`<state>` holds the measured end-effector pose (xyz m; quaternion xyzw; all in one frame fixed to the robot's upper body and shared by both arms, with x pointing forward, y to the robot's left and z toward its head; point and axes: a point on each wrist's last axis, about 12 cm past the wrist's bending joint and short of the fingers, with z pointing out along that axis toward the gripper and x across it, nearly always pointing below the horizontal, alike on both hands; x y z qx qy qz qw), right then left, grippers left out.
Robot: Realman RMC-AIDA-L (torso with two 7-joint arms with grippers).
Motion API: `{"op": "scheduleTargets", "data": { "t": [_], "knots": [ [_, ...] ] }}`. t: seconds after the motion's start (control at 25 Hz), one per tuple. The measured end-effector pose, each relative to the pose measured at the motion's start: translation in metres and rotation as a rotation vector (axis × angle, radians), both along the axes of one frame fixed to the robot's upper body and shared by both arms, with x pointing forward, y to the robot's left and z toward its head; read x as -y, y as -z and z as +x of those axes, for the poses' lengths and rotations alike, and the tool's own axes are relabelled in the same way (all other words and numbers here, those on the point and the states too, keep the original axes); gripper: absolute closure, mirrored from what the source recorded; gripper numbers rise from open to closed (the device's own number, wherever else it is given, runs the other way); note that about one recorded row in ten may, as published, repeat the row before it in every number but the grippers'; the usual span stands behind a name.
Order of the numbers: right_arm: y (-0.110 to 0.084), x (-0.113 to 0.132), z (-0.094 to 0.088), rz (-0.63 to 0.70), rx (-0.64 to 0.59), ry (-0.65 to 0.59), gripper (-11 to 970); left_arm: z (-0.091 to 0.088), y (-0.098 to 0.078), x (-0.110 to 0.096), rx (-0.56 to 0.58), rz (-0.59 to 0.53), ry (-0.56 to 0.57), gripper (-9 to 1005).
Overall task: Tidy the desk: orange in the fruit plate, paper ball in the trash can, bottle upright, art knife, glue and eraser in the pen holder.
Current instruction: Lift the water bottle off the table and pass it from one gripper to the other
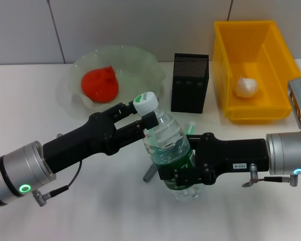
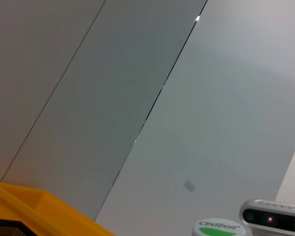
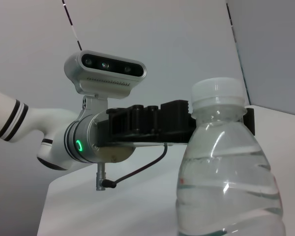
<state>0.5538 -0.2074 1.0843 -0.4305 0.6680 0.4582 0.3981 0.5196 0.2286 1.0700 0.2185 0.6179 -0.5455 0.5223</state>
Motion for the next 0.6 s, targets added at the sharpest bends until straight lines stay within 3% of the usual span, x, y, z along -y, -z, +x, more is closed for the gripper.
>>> {"op": "scheduleTargets", "data": {
  "t": [0.6],
  "knots": [
    [0.0010, -0.0002, -0.0006, 0.005, -0.005, 0.005, 201, 0.0000, 0.0004, -0.0004, 0.000, 0.002, -0.004, 288]
  ]
}}
